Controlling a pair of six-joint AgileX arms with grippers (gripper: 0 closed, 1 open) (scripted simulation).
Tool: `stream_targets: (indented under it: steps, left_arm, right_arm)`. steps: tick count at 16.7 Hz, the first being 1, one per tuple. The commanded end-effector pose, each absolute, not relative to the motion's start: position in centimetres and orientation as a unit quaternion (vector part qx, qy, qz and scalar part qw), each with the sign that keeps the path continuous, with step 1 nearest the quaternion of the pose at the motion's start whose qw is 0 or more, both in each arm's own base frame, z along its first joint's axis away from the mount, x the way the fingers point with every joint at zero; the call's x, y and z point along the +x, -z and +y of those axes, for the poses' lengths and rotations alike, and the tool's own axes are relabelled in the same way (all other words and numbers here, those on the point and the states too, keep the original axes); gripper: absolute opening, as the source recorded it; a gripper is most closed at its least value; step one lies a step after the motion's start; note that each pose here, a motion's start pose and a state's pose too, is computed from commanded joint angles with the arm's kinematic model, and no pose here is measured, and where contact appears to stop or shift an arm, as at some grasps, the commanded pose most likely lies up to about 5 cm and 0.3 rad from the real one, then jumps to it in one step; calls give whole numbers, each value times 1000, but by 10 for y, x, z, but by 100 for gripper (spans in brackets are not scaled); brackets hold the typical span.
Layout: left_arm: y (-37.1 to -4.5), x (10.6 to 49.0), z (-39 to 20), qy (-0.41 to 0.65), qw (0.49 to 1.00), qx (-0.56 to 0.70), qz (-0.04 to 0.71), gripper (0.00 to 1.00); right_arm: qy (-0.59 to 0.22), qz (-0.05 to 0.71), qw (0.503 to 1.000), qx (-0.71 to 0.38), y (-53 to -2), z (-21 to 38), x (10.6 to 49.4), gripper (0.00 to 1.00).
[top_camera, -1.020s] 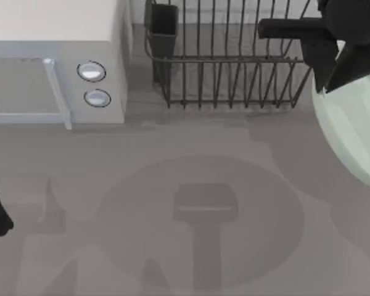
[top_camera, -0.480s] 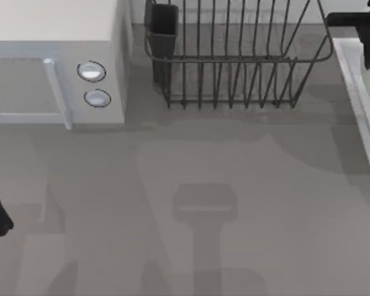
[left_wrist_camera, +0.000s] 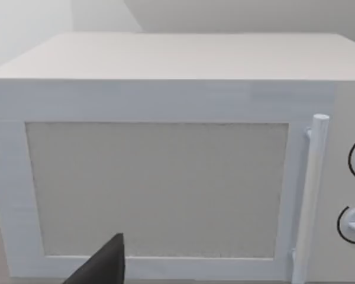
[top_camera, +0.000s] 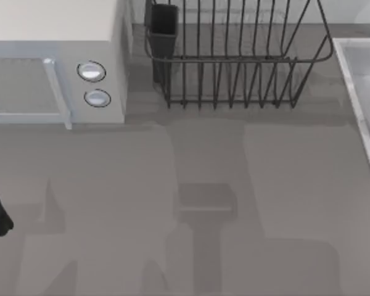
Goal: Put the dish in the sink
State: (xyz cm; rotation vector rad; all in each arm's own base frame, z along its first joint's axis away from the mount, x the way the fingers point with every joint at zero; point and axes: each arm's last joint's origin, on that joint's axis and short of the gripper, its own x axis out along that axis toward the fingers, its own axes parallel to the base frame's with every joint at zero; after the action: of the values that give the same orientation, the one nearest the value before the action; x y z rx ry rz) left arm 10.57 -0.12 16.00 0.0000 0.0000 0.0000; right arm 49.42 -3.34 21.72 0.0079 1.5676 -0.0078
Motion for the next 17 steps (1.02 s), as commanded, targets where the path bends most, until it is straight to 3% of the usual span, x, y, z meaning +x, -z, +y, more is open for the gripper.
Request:
stream_targets:
  steps: [2,15,17]
  left_arm:
    - [-160,106,-1,0,1000,0,0,100]
    - [-160,106,-1,0,1000,0,0,100]
    - [-160,106,-1,0,1000,0,0,100]
  right_arm:
    - [4,706,708,4,-217,-33,494,0]
    - [4,706,708,4,-217,-33,494,98]
    - [4,706,708,4,-217,-33,494,100]
